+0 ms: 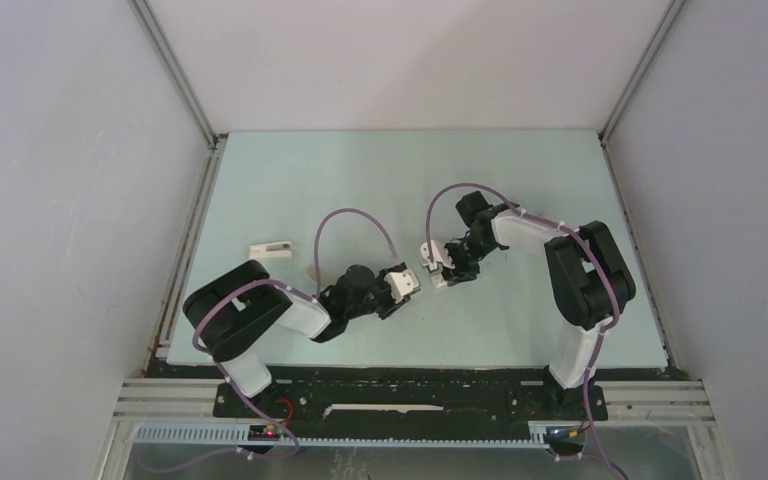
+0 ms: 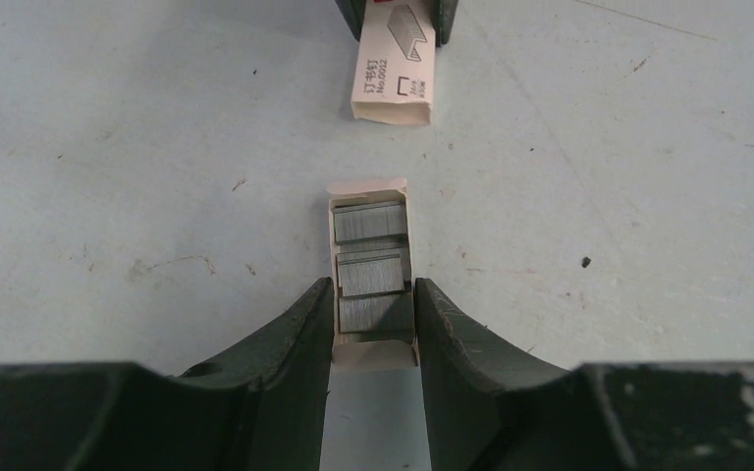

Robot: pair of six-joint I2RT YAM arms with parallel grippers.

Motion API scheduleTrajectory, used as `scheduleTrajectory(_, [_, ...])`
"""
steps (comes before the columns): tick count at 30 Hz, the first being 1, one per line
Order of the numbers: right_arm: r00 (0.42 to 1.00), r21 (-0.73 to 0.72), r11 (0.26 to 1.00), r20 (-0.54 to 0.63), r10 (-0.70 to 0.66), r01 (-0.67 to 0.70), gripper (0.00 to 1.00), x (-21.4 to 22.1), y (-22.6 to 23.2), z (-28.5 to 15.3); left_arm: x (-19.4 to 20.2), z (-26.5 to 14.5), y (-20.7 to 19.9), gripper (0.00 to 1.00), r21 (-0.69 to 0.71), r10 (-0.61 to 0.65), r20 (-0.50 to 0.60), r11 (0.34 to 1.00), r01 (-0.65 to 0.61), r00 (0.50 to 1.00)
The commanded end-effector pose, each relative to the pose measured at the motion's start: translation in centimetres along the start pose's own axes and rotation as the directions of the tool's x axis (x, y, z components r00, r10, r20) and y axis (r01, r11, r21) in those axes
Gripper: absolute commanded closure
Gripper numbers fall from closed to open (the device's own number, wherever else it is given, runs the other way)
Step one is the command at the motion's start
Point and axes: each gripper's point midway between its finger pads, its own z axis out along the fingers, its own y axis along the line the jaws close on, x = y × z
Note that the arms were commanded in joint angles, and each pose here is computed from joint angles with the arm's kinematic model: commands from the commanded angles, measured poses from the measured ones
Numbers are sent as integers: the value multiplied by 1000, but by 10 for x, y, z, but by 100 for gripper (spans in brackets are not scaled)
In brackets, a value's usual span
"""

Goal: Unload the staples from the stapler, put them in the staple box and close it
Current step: Close the staple box at the center of the board.

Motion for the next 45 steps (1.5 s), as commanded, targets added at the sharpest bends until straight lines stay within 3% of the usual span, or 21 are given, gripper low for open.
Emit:
scheduleTrajectory(1, [1000, -39, 999, -5, -12, 12, 58, -7, 17, -4, -16, 14, -1, 59, 10, -2, 36, 1000, 2, 999])
scheduleTrajectory(45, [998, -22, 998, -21, 58, -58, 62, -14, 19, 1, -45, 33, -10, 60, 6, -86, 136, 996, 86, 987])
